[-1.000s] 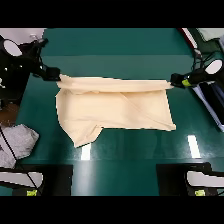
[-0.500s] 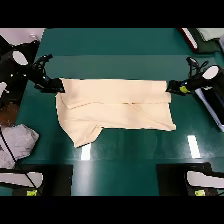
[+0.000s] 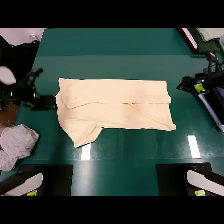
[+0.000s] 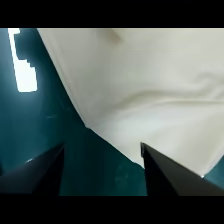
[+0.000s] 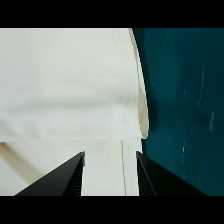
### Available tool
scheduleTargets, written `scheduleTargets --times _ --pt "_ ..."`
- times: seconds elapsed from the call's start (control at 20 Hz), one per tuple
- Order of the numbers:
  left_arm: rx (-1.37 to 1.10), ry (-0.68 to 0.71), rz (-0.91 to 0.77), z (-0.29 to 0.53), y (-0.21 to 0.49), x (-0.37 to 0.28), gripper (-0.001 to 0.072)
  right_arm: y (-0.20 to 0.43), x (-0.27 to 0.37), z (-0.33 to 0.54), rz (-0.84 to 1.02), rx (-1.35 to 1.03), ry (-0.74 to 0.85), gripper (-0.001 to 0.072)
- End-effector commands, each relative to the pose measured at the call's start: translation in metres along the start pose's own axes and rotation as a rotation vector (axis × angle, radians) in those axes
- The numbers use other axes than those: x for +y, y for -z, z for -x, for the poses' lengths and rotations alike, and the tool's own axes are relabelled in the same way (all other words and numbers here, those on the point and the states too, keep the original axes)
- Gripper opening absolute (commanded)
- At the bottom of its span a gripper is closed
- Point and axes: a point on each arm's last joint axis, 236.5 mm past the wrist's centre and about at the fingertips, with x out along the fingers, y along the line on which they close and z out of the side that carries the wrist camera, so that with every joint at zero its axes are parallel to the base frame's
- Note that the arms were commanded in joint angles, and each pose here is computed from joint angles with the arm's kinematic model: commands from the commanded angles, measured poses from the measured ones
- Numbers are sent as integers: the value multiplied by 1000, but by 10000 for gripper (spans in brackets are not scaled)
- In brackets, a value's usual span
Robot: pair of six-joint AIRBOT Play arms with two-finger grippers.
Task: Fold the shirts.
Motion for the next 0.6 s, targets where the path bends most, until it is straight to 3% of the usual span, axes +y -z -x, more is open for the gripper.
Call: scheduleTargets --times 0.0,0.25,0.55 --pt "-3 104 115 -24 54 -17 544 1 2 12 2 -12 -3 389" --pt "66 159 226 -67 98 -20 544 10 4 11 6 26 -7 389" --pt "48 192 280 -84 103 -23 544 13 4 11 6 38 -7 389"
